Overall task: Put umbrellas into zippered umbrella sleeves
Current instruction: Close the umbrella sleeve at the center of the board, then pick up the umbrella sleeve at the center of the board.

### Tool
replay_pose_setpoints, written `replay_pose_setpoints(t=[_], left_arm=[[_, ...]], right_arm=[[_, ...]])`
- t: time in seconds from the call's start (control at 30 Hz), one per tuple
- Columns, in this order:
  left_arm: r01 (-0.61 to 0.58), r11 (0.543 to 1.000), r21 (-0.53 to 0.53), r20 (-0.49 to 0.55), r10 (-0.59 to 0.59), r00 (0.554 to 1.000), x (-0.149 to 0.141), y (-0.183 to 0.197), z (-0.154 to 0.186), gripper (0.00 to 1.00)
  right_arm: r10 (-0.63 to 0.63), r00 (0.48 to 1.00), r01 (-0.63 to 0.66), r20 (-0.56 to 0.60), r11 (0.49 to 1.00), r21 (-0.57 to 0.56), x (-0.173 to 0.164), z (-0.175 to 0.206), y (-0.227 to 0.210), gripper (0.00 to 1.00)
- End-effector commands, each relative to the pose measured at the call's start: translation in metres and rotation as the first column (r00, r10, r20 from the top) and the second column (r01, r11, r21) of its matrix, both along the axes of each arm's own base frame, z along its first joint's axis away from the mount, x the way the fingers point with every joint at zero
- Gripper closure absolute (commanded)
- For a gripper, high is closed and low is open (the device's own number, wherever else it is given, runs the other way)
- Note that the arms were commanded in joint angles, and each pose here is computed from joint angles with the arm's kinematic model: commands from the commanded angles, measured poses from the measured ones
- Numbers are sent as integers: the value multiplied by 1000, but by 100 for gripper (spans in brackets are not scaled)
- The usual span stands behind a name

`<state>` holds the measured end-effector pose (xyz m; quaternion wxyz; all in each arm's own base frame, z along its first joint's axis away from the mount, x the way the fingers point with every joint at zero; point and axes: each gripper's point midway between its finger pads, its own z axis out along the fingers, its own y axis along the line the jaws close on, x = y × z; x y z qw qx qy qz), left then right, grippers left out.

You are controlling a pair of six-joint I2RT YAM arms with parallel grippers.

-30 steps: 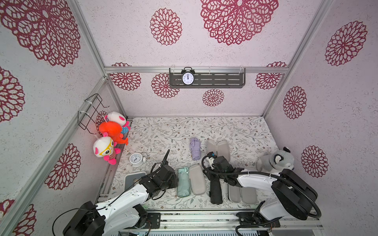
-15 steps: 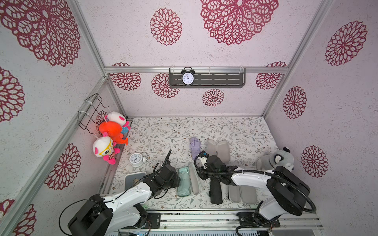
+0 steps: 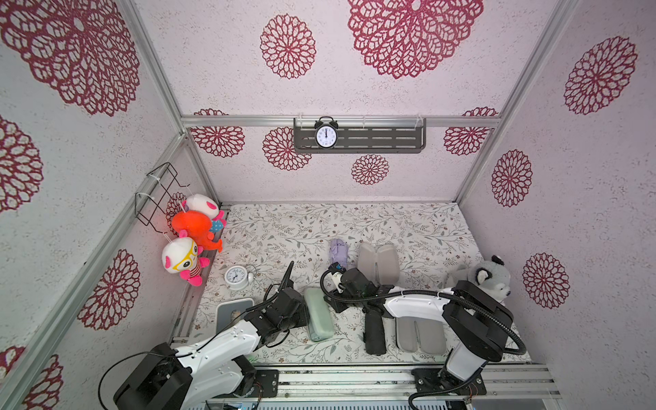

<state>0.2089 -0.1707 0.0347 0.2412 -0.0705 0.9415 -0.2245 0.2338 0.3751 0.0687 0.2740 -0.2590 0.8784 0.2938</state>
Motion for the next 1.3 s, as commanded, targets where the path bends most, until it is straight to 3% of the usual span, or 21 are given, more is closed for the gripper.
replay_pose_setpoints(t=[0.0,0.3,0.43,0.53,0.57,0.87,1.1,1.27], left_arm=[[-46,999,21,-59,48,997,-7,19,-9,66],[-85,996,32,-67,87,994,-16,35,5,52],[-127,991,-53,-26,126,992,-14,33,15,36],[-101,983,-152,-1,102,995,-8,17,23,13],[-92,979,-184,2,94,996,-5,10,24,12],[-41,985,-169,-83,27,996,1,-11,-7,44],[-80,994,-76,-115,71,991,-11,11,-25,50],[-68,996,-58,-120,61,991,-14,15,-27,53]], right_arm=[[9,1000,-8,7,999,-53,-5,-1,2,68],[22,1000,-23,-3,997,-69,-18,-8,5,61],[37,999,-38,-22,997,-65,-23,-14,8,60],[25,999,-26,-26,998,-55,-23,-15,6,60],[27,999,-28,-31,998,-48,-25,-16,6,59],[35,999,-32,-40,997,75,-30,2,9,50],[11,994,3,-109,992,126,-27,0,-4,37],[63,978,-28,-200,984,175,-36,-13,6,36]])
